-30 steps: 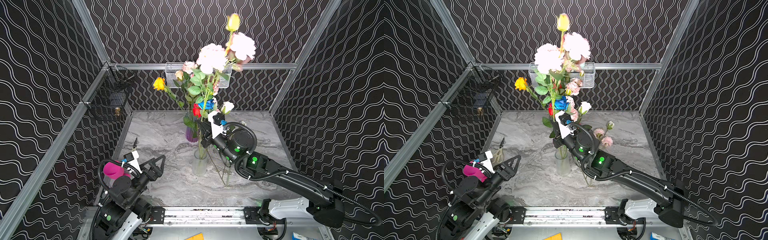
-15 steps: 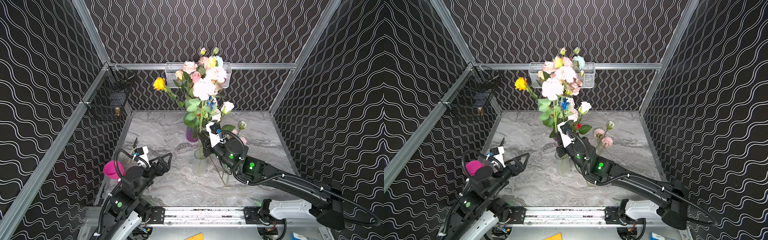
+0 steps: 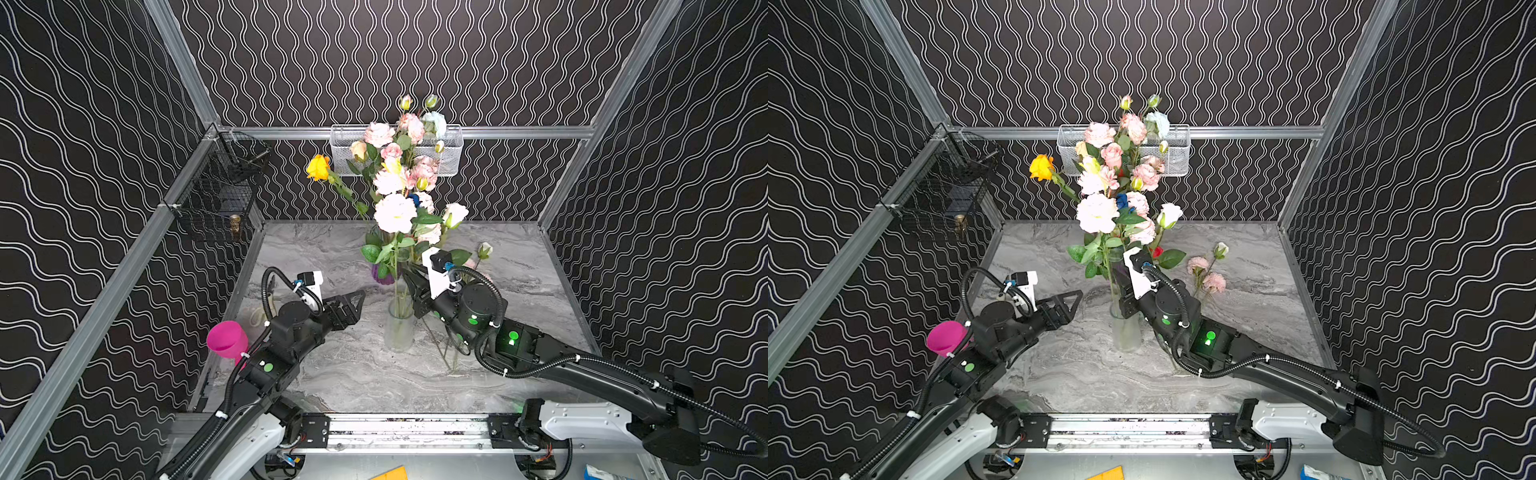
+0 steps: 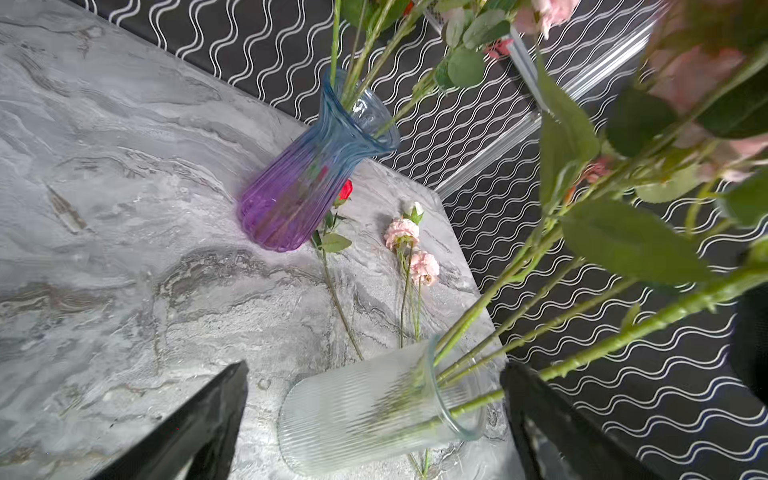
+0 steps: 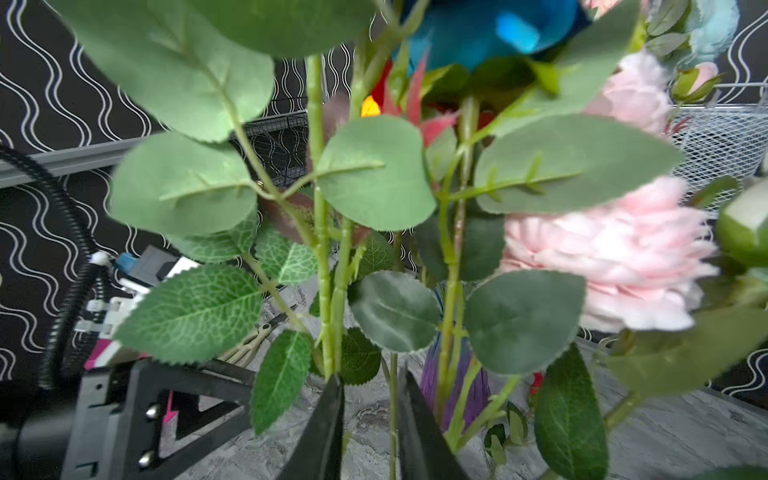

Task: Arrange the flowers into the vase
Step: 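Open the right gripper and draw it back from the cup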

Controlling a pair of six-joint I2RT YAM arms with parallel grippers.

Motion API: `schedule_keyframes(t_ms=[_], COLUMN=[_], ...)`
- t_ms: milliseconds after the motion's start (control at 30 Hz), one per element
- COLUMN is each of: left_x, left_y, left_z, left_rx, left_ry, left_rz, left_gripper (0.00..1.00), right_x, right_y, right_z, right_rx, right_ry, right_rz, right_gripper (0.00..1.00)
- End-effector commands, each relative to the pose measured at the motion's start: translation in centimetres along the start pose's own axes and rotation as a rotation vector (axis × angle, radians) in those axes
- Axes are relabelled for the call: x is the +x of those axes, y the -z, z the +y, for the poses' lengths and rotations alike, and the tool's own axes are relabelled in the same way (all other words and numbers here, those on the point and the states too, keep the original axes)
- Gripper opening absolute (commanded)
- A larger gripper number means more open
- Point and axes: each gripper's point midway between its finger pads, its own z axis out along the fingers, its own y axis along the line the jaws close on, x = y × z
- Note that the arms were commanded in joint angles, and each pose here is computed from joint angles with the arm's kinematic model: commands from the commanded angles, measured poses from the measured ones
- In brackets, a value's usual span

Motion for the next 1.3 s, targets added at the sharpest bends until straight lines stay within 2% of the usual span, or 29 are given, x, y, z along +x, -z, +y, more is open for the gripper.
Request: schedule_keyframes(t_ms=[0, 200, 400, 467, 600, 767, 867, 967, 1100, 1167, 1267], left_x=[-1.5, -1.5, -1.6, -1.7, -1.6, -1.4, -1.2, -0.8, 1.0, 1.8, 2.7], left_y=[-0.1, -0.6, -0.7, -0.8, -0.9, 0.4, 1.9, 3.6, 5.2, 5.5, 5.8], left_z=[-1.7, -2.0, -2.2, -2.3, -2.5, -1.9, -0.5, 1.2, 4.0, 4.8, 5.6], left_rx=[0.080, 0.087, 0.091, 0.091, 0.090, 0.057, -0.010, -0.088, -0.200, -0.225, -0.249], left_ry=[-0.017, -0.023, -0.037, -0.048, -0.067, -0.094, -0.091, -0.067, -0.032, -0.019, -0.017], left_rz=[-0.059, -0.052, -0.049, -0.051, -0.032, -0.025, -0.043, -0.046, -0.007, 0.013, 0.037], left_gripper=[0.98, 0.98, 0.99, 0.99, 0.99, 0.98, 0.99, 0.99, 0.99, 0.99, 0.99], right_x=[-0.9, -2.1, -3.1, -2.1, -2.8, -3.7, -3.5, -1.9, 3.2, 6.1, 9.6], right_y=[0.7, 2.2, 3.4, 3.5, 4.2, 6.3, 7.6, 9.2, 11.6, 12.1, 12.1], right_z=[0.1, 0.3, -0.5, -0.9, -0.5, -1.8, -3.2, -6.3, -11.7, -13.5, -15.9], right_rx=[0.003, -0.008, 0.018, 0.038, -0.004, 0.015, 0.058, 0.200, 0.488, 0.558, 0.589], right_ry=[-0.012, -0.043, -0.056, -0.047, -0.063, -0.112, -0.125, -0.133, -0.136, -0.169, -0.277], right_rz=[-0.024, -0.040, -0.063, -0.046, -0.049, -0.070, -0.059, -0.031, -0.009, 0.024, 0.077], right_gripper=[0.31, 0.35, 0.35, 0.35, 0.34, 0.32, 0.31, 0.29, 0.27, 0.26, 0.24])
